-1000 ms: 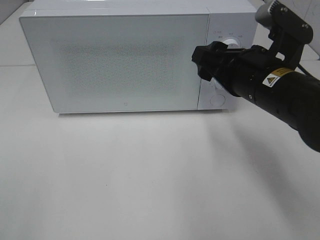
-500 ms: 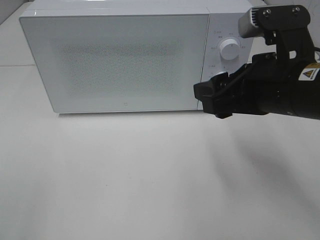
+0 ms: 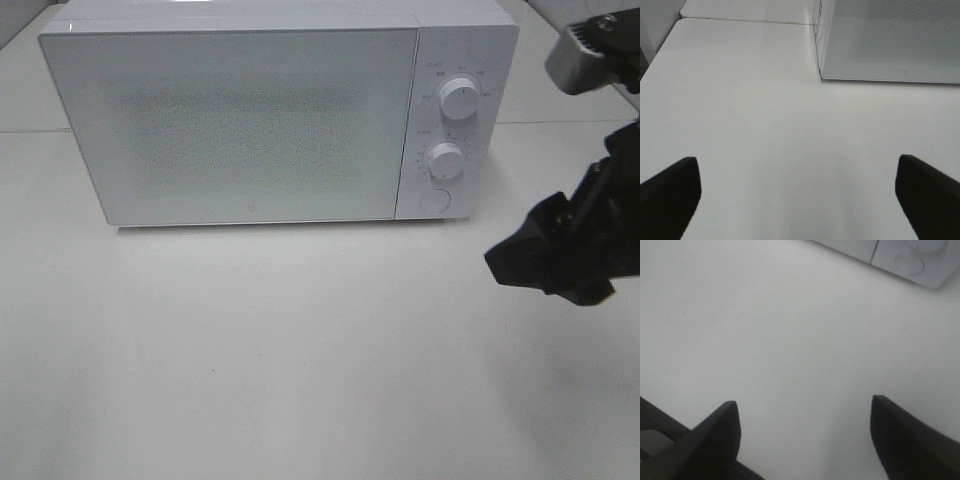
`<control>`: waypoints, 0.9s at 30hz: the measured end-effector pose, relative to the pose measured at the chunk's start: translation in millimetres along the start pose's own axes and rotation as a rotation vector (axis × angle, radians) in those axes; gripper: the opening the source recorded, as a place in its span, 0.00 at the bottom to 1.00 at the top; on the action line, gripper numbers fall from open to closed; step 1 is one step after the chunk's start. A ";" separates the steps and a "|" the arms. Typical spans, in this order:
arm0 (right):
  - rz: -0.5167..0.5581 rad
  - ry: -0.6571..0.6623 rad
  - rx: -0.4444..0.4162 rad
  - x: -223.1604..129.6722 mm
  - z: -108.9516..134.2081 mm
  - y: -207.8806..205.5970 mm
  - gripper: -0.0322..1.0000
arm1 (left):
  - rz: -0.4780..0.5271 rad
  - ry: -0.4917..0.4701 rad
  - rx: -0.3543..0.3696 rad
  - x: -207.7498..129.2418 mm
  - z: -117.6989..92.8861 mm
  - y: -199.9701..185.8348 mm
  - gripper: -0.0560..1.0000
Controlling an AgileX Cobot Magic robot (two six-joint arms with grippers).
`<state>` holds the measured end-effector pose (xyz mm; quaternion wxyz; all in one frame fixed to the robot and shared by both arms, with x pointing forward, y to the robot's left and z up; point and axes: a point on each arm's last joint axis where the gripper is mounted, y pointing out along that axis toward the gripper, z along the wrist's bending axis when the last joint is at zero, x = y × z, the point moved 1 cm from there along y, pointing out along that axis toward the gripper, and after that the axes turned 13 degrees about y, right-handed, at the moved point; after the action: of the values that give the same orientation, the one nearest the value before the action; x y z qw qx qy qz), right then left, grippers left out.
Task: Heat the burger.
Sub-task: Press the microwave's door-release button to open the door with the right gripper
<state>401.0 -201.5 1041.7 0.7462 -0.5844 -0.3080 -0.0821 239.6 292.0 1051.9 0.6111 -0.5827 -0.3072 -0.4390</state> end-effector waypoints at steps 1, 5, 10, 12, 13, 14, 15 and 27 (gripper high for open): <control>0.000 0.000 0.000 0.0 0.0 0.0 0.66 | 0.000 0.000 0.000 0.0 0.0 0.0 0.98; 0.019 0.018 -0.023 -12.7 -4.1 -21.8 0.66 | 0.000 0.000 0.000 0.0 0.0 0.0 0.98; -0.028 0.028 0.000 -20.1 -3.8 -41.0 0.70 | 0.000 0.000 0.000 0.0 0.0 0.0 0.98; -0.046 0.032 0.011 -24.8 -3.9 -50.0 0.74 | 0.000 0.000 0.000 0.0 0.0 0.0 0.98; -0.052 0.031 0.013 -27.7 -4.4 -54.5 0.76 | 0.000 0.000 0.000 0.0 0.0 0.0 0.98; -0.052 0.031 0.013 -27.7 -4.4 -54.5 0.76 | 0.000 0.000 0.000 0.0 0.0 0.0 0.98; -0.060 0.030 0.015 -33.7 -5.4 -62.8 0.80 | 0.000 0.000 0.000 0.0 0.0 0.0 0.98; -0.271 0.143 -0.054 -78.5 -23.0 -120.2 0.82 | 0.000 0.000 0.000 0.0 0.0 0.0 0.98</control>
<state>288.9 -277.9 1093.9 0.7323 -0.5501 -0.3279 -0.2315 239.6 292.0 1051.9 0.6111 -0.5827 -0.3072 -0.4390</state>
